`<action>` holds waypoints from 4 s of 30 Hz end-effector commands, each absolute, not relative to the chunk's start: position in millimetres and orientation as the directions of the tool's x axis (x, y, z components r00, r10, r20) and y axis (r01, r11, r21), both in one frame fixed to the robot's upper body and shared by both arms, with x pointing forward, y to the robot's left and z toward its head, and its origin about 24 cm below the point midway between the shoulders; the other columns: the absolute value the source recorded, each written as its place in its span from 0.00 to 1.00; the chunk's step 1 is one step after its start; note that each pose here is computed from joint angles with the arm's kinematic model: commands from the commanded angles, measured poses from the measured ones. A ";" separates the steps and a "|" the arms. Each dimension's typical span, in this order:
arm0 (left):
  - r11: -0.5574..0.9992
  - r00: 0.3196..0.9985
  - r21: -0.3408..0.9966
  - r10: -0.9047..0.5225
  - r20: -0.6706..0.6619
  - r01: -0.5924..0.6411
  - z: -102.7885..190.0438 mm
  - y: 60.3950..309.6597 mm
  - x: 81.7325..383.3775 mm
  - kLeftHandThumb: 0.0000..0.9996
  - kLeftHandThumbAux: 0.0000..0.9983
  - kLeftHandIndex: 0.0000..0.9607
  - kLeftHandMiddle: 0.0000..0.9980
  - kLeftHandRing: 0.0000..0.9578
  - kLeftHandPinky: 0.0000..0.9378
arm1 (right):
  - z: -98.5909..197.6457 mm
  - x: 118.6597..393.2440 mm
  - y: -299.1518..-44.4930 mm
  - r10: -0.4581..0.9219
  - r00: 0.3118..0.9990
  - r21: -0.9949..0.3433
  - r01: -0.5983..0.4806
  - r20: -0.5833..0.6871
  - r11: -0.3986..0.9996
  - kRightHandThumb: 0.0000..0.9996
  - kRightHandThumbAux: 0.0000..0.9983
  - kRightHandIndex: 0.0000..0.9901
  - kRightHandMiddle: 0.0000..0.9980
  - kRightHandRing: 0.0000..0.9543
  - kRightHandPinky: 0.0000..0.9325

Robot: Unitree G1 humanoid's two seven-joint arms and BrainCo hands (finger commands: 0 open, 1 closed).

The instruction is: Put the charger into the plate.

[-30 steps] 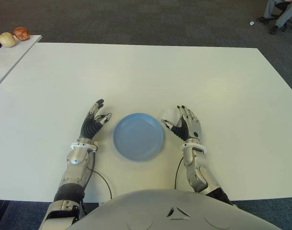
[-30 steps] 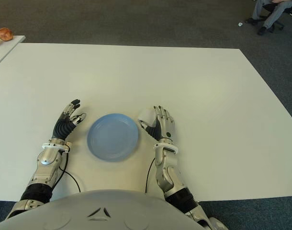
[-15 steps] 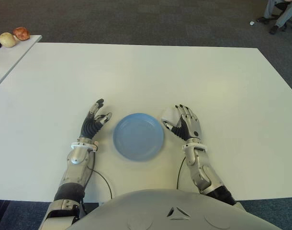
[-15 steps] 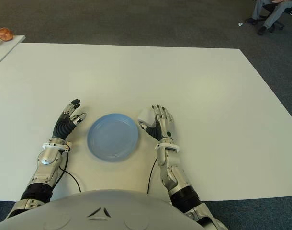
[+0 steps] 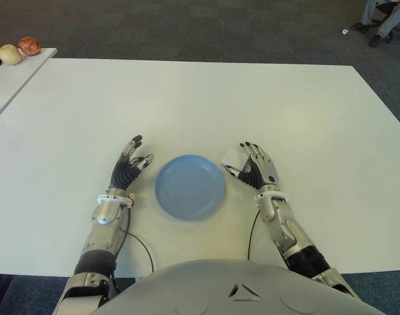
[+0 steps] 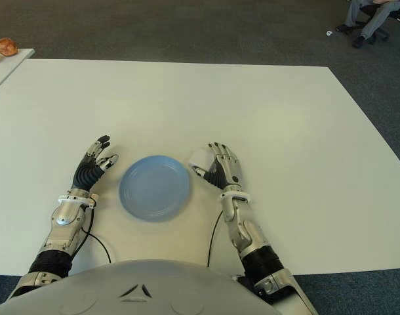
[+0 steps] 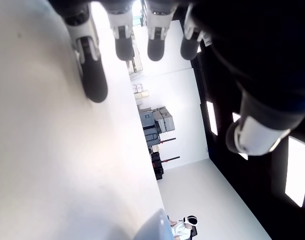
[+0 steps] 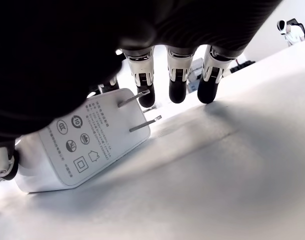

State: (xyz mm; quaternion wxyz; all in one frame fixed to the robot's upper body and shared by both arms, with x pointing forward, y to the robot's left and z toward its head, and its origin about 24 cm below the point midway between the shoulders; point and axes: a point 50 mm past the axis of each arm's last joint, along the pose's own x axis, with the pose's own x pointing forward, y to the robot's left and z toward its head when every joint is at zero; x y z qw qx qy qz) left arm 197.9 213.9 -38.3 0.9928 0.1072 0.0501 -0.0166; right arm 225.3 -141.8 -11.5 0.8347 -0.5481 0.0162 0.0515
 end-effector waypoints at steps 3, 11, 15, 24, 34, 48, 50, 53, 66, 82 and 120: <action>0.984 0.960 0.167 -0.012 -0.279 0.061 -69.4 207.2 170.7 0.00 0.59 0.09 0.09 0.08 0.09 | -21.3 222.1 -148.1 0.076 0.987 -0.915 -0.157 -0.138 0.371 0.33 0.37 0.00 0.03 0.05 0.13; 0.983 0.961 0.171 -0.016 -0.276 0.065 -68.9 207.4 170.0 0.00 0.59 0.08 0.08 0.08 0.08 | -23.9 221.9 -151.2 0.080 0.986 -0.911 -0.168 -0.149 0.378 0.34 0.38 0.00 0.05 0.09 0.22; 0.983 0.960 0.170 -0.017 -0.278 0.066 -68.9 207.6 169.8 0.00 0.59 0.08 0.08 0.08 0.08 | -24.4 222.6 -152.3 0.079 0.986 -0.910 -0.165 -0.146 0.381 0.36 0.38 0.00 0.06 0.12 0.24; 0.983 0.961 0.173 -0.009 -0.277 0.059 -68.0 207.9 169.3 0.00 0.59 0.08 0.08 0.08 0.09 | -24.1 224.2 -153.2 0.078 0.987 -0.907 -0.161 -0.142 0.389 0.38 0.38 0.00 0.07 0.13 0.24; 0.984 0.960 0.169 -0.012 -0.278 0.061 -67.5 207.5 168.7 0.00 0.58 0.08 0.08 0.07 0.08 | -24.9 224.5 -154.3 0.083 0.986 -0.908 -0.169 -0.148 0.384 0.36 0.37 0.00 0.07 0.12 0.23; 0.985 0.963 0.161 -0.015 -0.269 0.060 -66.6 206.8 169.0 0.00 0.59 0.08 0.07 0.07 0.09 | -23.6 225.4 -155.5 0.093 0.989 -0.923 -0.140 -0.114 0.359 0.36 0.36 0.02 0.11 0.17 0.32; 0.985 0.964 0.162 -0.016 -0.267 0.061 -66.5 206.5 169.1 0.00 0.59 0.08 0.08 0.08 0.09 | -23.7 225.6 -156.0 0.092 0.990 -0.925 -0.136 -0.111 0.354 0.36 0.36 0.03 0.13 0.18 0.32; 0.985 0.963 0.163 -0.018 -0.268 0.064 -66.4 206.0 169.2 0.00 0.59 0.08 0.08 0.08 0.09 | -23.6 226.3 -156.4 0.085 0.991 -0.930 -0.129 -0.106 0.345 0.37 0.37 0.07 0.17 0.23 0.34; 0.986 0.966 0.155 -0.018 -0.259 0.060 -65.7 204.4 169.5 0.00 0.60 0.10 0.08 0.07 0.08 | -17.8 226.9 -154.5 0.084 0.985 -0.929 -0.173 -0.154 0.326 0.48 0.47 0.24 0.34 0.39 0.50; 0.987 0.973 0.153 -0.014 -0.230 0.050 -62.5 203.3 168.8 0.00 0.58 0.11 0.07 0.07 0.08 | -9.0 227.4 -153.4 0.065 0.977 -0.932 -0.212 -0.202 0.293 0.66 0.68 0.44 0.76 0.79 0.88; 0.987 0.977 0.156 -0.008 -0.215 0.042 -57.7 203.8 166.6 0.00 0.57 0.11 0.08 0.07 0.09 | 4.6 224.0 -149.5 0.070 0.988 -0.977 -0.145 -0.135 0.156 0.71 0.71 0.45 0.86 0.88 0.91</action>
